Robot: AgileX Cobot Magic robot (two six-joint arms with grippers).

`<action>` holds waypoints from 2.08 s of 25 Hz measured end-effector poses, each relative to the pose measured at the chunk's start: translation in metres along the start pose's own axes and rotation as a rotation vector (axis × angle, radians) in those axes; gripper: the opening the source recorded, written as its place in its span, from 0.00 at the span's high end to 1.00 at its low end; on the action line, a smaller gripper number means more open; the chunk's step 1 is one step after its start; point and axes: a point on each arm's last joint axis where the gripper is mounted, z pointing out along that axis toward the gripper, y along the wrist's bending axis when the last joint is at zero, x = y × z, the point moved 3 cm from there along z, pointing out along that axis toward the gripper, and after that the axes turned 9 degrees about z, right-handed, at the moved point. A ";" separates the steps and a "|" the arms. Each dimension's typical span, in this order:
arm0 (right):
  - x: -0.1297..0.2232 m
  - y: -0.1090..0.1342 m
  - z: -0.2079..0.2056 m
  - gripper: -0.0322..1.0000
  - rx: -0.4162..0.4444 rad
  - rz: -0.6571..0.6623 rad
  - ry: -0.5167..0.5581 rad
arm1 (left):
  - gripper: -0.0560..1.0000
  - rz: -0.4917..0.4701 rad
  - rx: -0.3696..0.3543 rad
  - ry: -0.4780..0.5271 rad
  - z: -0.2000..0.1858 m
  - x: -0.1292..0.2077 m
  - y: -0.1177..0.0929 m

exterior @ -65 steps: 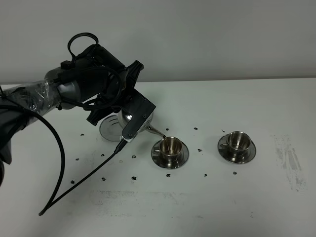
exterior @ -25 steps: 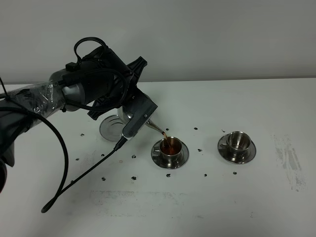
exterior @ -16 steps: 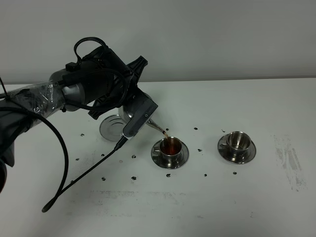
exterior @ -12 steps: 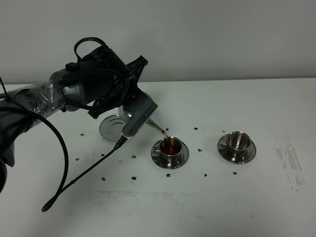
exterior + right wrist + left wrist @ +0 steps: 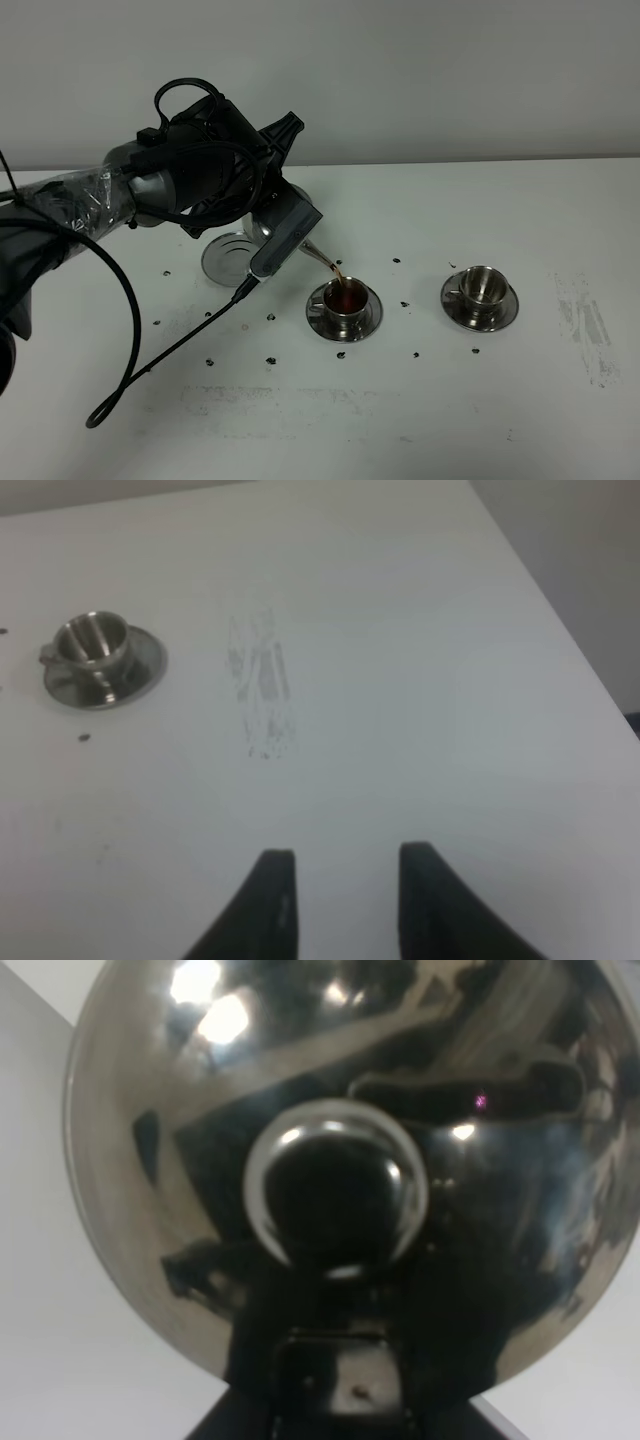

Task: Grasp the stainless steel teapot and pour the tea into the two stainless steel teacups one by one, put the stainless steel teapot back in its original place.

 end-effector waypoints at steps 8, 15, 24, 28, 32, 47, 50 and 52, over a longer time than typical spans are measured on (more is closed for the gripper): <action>0.000 0.000 0.000 0.74 0.000 0.000 0.000 | 0.75 0.015 0.000 0.011 0.000 0.001 0.000; 0.000 0.000 0.000 0.74 0.000 0.000 0.000 | 0.75 0.022 -0.009 0.014 -0.001 -0.001 0.002; 0.000 0.000 0.000 0.74 0.000 0.000 0.000 | 0.75 0.034 -0.011 0.024 -0.001 0.000 0.003; 0.000 0.000 0.000 0.74 0.000 0.000 0.000 | 0.75 0.036 -0.012 0.025 -0.001 0.000 0.003; 0.000 0.000 0.000 0.74 0.000 0.000 0.000 | 0.75 0.037 -0.015 0.026 -0.001 0.000 0.003; 0.000 0.000 0.000 0.74 0.000 0.000 0.000 | 0.75 -0.076 0.040 -0.066 0.001 -0.006 -0.006; 0.000 0.000 0.000 0.74 0.000 0.000 0.000 | 0.75 -0.114 0.064 -0.091 0.002 -0.004 -0.011; 0.000 0.000 0.000 0.74 0.000 0.000 0.000 | 0.75 -0.138 0.073 -0.102 0.003 -0.001 -0.014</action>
